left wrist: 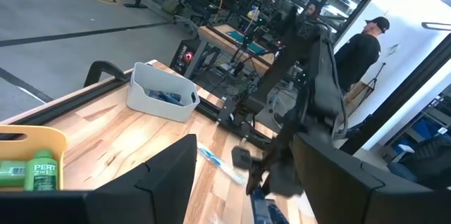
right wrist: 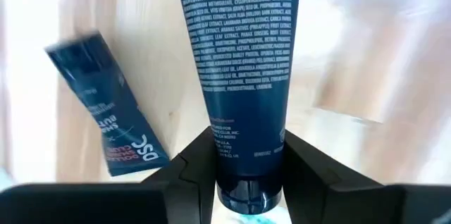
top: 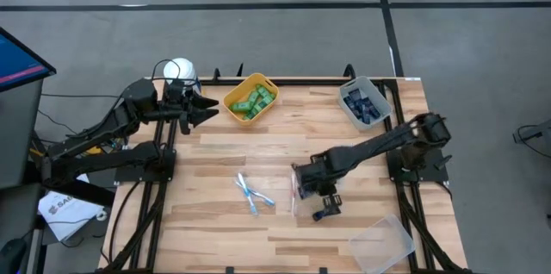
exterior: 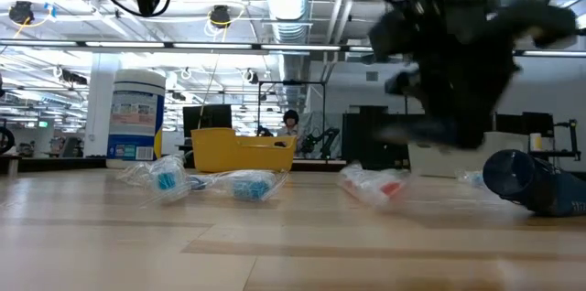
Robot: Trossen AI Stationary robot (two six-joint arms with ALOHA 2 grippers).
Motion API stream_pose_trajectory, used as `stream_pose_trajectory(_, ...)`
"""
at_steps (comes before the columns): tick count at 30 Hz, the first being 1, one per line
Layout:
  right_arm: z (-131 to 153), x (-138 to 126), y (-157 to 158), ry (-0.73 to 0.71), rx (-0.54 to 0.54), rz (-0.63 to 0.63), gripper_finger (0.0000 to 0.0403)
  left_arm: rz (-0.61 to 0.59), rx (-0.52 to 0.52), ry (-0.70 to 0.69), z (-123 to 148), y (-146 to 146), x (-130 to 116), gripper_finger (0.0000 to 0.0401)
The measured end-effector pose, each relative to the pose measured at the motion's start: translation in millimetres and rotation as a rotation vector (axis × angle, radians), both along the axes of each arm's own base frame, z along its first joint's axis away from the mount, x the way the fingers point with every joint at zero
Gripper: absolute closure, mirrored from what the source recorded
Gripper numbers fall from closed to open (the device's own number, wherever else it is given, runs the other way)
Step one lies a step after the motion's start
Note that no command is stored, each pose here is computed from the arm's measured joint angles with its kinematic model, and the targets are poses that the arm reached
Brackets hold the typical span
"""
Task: Pick & Place Travel size toiletries
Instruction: Put the blue shave cream into the gray bin
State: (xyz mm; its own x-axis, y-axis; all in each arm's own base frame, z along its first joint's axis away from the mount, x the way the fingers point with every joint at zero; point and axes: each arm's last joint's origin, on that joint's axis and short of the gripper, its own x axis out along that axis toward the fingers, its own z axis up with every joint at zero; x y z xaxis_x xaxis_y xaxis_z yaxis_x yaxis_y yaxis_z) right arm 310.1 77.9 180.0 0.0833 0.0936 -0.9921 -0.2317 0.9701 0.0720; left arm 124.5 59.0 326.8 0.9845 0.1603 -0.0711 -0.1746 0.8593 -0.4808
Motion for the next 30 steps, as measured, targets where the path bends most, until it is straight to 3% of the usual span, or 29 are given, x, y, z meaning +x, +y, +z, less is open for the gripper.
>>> stream_pose_trajectory(7, 60, -18, -49, -0.183, -0.080, -0.261, 0.0292, -0.002, 0.000, 0.000, 0, 0, 0, 0.0169)
stream_pose_trajectory(15, 105, -69, -130, -0.247, -0.286, -0.837, 0.0292, -0.001, 0.000, 0.000, 0, 0, 0, 0.0169)
stream_pose_trajectory(22, 104, -99, -187, -0.136, -0.334, -1.192, 0.0287, -0.001, 0.000, 0.000, 0, 0, 0, 0.0169)
stream_pose_trajectory(30, 74, -101, -231, 0.031, -0.360, -1.312, 0.0283, 0.001, 0.003, 0.000, 0, 0, 0, 0.0169)
